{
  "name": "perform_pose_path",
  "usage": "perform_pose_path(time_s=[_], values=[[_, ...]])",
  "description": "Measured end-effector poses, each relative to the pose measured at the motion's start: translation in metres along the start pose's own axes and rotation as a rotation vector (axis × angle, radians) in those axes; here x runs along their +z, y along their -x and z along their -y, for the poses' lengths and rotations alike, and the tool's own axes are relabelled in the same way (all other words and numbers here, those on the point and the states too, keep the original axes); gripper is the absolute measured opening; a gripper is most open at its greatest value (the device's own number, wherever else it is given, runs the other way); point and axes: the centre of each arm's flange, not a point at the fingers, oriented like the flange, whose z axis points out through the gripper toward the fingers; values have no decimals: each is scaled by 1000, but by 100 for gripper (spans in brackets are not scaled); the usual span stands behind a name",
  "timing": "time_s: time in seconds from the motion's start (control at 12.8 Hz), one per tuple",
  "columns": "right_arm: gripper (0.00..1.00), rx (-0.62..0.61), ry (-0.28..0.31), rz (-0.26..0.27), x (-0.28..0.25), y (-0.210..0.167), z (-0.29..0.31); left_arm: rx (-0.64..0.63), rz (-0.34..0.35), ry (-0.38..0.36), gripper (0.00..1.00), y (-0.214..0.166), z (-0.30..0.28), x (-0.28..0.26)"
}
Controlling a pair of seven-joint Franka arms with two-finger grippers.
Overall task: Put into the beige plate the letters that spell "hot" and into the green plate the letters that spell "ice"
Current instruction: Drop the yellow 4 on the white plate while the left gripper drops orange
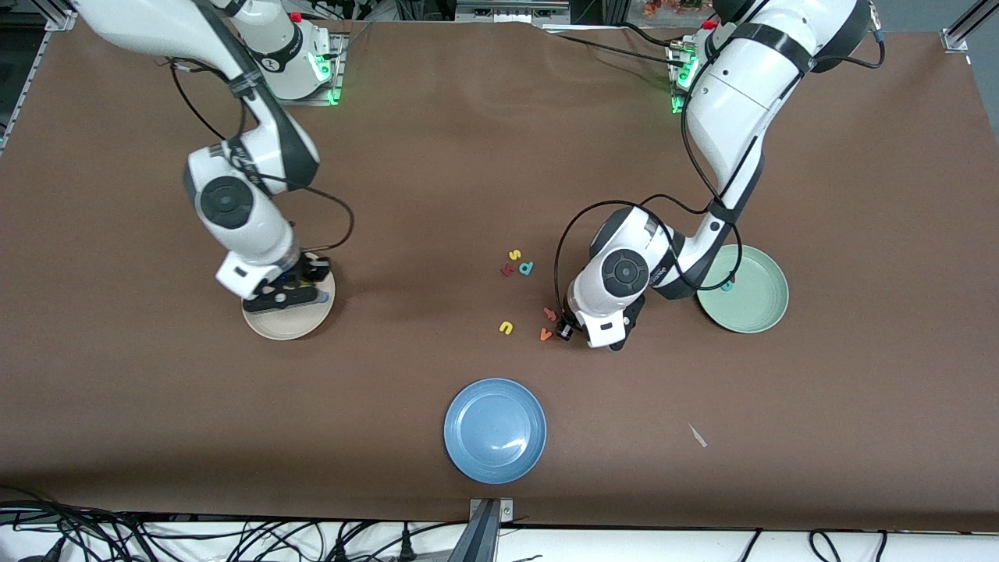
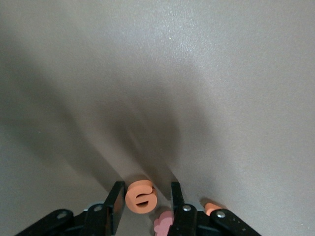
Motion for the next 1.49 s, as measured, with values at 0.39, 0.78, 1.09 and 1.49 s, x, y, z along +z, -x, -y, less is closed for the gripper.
perform_pose_path(time_s=[0.39,0.78,1.09,1.49], values=[[54,74,-102,52,4,8,-5,7,-4,6,26,-5,-2,-3],[100,125,-115,25,-25,6,-9,105,-17,-31,26,-67,-4,-53],[100,246,-72,72,-128,8,-27,309,25,-184,26,-138,27,-105],[100,282,-94,118,-252,25,-95,564,167,-303,26,-238,89,-125]])
